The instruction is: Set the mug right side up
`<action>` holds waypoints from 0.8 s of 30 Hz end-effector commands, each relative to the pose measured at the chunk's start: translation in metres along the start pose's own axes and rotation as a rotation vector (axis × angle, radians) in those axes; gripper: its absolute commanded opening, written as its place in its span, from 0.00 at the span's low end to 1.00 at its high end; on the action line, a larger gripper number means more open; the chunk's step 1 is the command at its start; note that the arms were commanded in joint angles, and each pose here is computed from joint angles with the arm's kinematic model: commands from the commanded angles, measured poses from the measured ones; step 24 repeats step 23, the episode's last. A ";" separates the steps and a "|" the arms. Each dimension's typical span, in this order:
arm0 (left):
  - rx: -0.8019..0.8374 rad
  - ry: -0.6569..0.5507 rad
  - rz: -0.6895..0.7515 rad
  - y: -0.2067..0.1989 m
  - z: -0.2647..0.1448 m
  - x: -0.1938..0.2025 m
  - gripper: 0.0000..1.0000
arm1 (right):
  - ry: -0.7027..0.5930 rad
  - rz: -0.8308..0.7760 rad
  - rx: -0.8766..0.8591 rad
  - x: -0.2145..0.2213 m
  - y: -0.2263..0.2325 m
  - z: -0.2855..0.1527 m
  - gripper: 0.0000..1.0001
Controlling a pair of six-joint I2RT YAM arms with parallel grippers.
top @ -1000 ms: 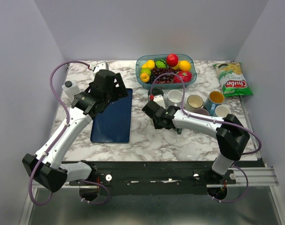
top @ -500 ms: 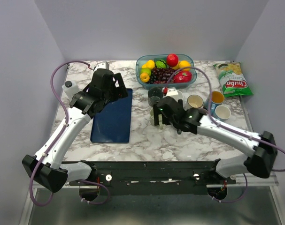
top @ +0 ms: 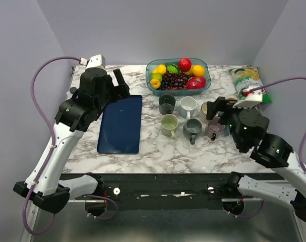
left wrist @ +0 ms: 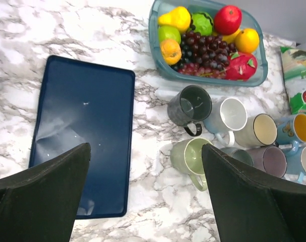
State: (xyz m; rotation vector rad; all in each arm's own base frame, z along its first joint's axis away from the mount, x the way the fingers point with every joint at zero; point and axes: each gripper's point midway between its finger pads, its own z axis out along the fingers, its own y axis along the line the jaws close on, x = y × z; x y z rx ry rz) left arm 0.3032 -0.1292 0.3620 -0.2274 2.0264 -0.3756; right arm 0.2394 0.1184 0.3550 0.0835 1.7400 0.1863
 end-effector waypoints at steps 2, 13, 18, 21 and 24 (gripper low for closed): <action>-0.026 -0.207 -0.024 0.014 -0.036 -0.042 0.99 | -0.150 0.022 0.103 -0.058 -0.035 -0.021 1.00; 0.009 -0.404 -0.051 0.022 -0.077 -0.075 0.99 | -0.216 0.119 0.070 -0.084 -0.046 -0.041 1.00; 0.019 -0.419 -0.046 0.021 -0.081 -0.079 0.99 | -0.243 0.136 0.068 -0.092 -0.050 -0.046 1.00; 0.014 -0.420 -0.043 0.021 -0.083 -0.081 0.99 | -0.253 0.145 0.072 -0.095 -0.053 -0.048 1.00; -0.003 -0.408 -0.037 0.023 -0.081 -0.080 0.99 | -0.257 0.151 0.066 -0.097 -0.053 -0.049 1.00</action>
